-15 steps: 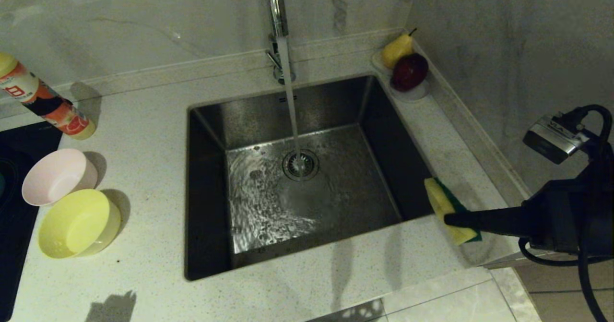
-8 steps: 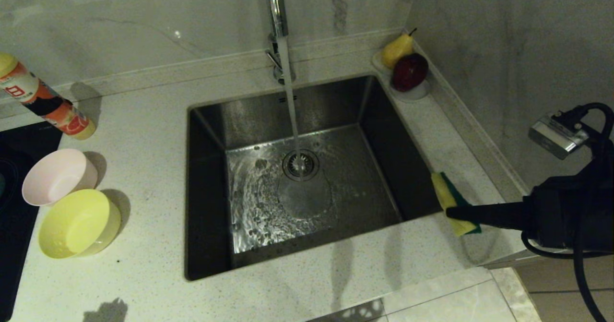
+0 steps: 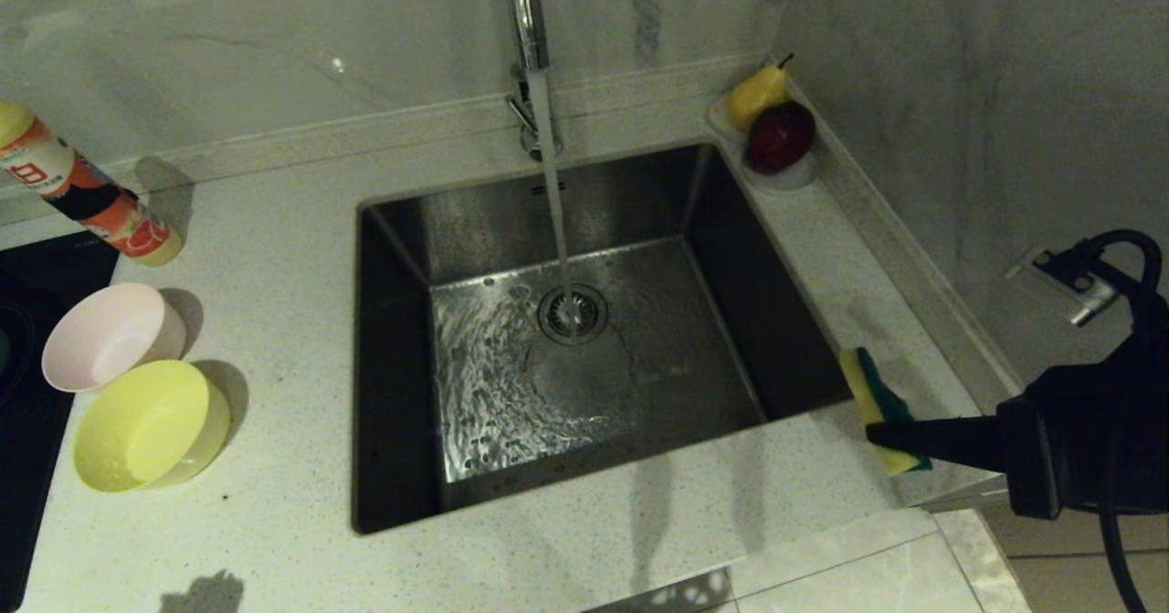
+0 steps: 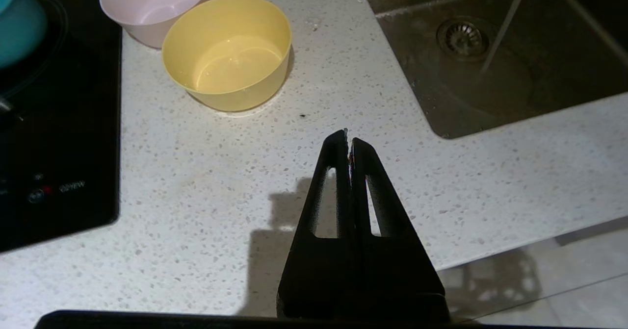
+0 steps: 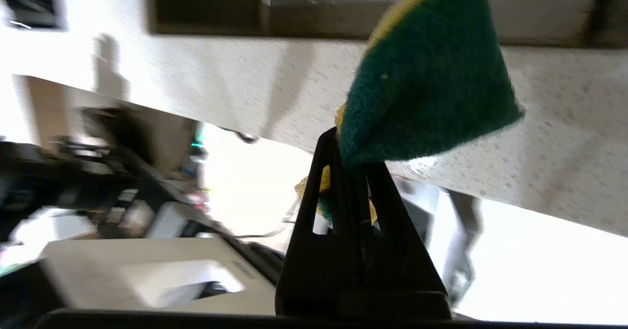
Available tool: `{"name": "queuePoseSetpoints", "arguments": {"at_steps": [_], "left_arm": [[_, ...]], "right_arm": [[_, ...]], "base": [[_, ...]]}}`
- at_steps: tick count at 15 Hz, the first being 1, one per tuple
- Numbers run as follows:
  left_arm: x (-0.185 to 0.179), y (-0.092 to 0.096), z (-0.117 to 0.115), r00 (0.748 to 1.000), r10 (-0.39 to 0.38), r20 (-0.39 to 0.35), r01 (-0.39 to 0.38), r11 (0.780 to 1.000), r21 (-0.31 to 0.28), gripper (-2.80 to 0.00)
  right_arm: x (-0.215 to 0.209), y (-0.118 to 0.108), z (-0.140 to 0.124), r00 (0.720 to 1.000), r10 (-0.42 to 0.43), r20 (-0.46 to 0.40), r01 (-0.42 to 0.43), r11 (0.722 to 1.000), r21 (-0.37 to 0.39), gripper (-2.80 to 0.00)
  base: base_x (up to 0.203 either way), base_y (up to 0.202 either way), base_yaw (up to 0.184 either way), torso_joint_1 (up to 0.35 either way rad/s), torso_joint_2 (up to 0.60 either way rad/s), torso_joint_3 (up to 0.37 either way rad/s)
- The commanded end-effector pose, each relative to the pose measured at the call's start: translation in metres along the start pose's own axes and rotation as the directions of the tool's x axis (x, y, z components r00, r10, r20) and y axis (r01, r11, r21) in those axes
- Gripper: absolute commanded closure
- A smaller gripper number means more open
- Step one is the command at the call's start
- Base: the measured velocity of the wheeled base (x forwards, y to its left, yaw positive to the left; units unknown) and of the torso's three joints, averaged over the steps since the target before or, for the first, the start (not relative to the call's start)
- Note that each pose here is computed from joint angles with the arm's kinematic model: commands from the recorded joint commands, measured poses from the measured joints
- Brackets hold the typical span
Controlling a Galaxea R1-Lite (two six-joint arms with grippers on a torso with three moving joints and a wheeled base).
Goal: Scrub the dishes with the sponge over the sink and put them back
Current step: Put down the sponge
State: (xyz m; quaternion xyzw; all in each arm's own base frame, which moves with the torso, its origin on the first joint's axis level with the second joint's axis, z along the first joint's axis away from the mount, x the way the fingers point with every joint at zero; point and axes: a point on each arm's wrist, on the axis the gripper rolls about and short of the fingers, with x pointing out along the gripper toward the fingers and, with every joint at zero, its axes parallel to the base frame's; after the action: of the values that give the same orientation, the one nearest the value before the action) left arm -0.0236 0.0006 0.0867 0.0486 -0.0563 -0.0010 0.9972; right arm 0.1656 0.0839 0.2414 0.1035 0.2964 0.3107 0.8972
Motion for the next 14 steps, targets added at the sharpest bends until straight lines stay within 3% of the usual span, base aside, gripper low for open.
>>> {"name": "queuePoseSetpoints", "arguments": {"at_steps": [1, 3, 7, 10, 14], "left_arm": [[0.002, -0.001, -0.011, 0.999, -0.007, -0.035, 0.007, 1.0, -0.015, 0.0], [0.002, -0.001, -0.01, 1.0, 0.007, -0.03, -0.011, 0.991, -0.13, 0.0], [0.002, -0.001, -0.01, 0.999, 0.012, -0.029, -0.016, 0.991, -0.133, 0.0], [0.002, -0.001, -0.01, 0.999, 0.012, -0.029, -0.016, 0.991, -0.133, 0.0], [0.002, -0.001, -0.01, 0.999, 0.013, -0.029, -0.016, 0.991, -0.133, 0.0]], "right_arm": [[0.002, 0.006, -0.004, 0.996, -0.087, 0.012, 0.087, 0.996, -0.037, 0.0], [0.008, 0.008, -0.011, 0.988, -0.157, 0.004, 0.157, 0.984, -0.079, 0.0], [0.003, 0.005, -0.021, 0.976, -0.22, 0.01, 0.219, 0.969, -0.112, 0.0], [-0.001, 0.0, -0.033, 0.949, -0.314, 0.019, 0.313, 0.936, -0.161, 0.0], [-0.009, -0.005, -0.05, 0.94, -0.342, 0.002, 0.332, 0.912, -0.24, 0.0]], "base": [[0.0, 0.0, 0.0, 0.0, 0.0, 0.0], [0.0, 0.0, 0.0, 0.0, 0.0, 0.0], [0.0, 0.0, 0.0, 0.0, 0.0, 0.0], [0.0, 0.0, 0.0, 0.0, 0.0, 0.0], [0.0, 0.0, 0.0, 0.0, 0.0, 0.0]]}}
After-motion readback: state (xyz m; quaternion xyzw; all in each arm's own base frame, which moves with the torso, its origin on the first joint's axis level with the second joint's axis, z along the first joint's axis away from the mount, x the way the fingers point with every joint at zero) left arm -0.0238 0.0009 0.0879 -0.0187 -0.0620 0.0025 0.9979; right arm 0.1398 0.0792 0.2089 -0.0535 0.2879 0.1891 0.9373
